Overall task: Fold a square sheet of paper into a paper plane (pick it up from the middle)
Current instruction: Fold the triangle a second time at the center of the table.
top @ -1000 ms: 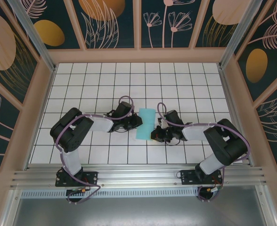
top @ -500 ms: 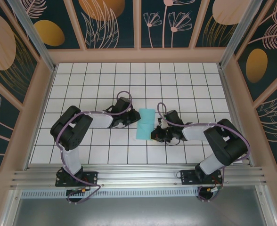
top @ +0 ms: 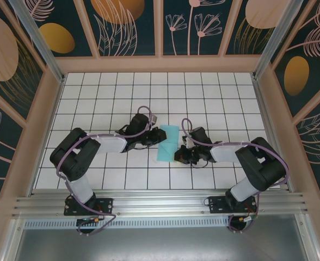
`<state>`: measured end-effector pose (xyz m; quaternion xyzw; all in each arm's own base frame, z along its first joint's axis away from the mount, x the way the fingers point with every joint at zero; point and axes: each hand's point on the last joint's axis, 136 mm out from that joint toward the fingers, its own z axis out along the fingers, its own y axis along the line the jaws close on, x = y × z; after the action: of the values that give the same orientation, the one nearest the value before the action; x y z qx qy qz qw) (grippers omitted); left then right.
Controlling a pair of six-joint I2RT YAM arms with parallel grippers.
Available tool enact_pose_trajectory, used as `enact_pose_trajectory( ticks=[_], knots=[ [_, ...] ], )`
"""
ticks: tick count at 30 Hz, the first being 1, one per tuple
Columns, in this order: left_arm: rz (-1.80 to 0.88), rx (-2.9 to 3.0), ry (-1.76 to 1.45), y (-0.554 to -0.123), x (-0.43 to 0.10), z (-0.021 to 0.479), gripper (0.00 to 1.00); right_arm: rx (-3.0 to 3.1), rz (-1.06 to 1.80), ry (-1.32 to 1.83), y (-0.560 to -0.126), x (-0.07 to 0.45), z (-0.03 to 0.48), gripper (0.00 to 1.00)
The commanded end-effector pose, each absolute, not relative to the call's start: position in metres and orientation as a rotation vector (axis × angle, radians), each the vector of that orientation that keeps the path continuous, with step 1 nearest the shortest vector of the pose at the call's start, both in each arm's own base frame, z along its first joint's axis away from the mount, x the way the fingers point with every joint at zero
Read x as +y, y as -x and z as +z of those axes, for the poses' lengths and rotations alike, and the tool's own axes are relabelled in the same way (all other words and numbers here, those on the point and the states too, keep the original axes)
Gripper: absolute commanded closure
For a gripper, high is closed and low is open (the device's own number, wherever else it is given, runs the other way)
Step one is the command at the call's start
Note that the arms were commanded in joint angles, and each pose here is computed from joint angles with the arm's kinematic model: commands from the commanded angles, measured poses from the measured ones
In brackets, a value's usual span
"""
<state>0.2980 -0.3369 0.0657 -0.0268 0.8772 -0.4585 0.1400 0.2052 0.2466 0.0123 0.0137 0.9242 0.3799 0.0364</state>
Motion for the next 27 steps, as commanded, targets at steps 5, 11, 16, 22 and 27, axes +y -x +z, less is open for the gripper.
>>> enact_pose_trajectory(
  ticks=[5,11,16,22,27],
  knots=[
    [-1.391,2.568,0.032,-0.284,-0.344,0.045,0.81,3.048,0.828,-0.186,-0.178,0.204,-0.037,1.00],
    [-1.159,2.679,0.084,-0.287,-0.324,0.004,0.81,3.015,0.876,-0.175,-0.186,0.212,-0.026,1.00],
    [-1.075,2.721,0.134,-0.284,-0.312,-0.013,0.81,2.891,1.001,-0.112,-0.210,0.236,0.014,1.00],
    [-1.069,2.727,0.126,-0.282,-0.311,-0.013,0.81,2.784,1.147,-0.036,-0.231,0.265,0.051,0.99],
    [-1.081,2.731,0.127,-0.282,-0.313,-0.014,0.81,2.792,1.164,-0.021,-0.240,0.281,0.048,0.99]
  ],
)
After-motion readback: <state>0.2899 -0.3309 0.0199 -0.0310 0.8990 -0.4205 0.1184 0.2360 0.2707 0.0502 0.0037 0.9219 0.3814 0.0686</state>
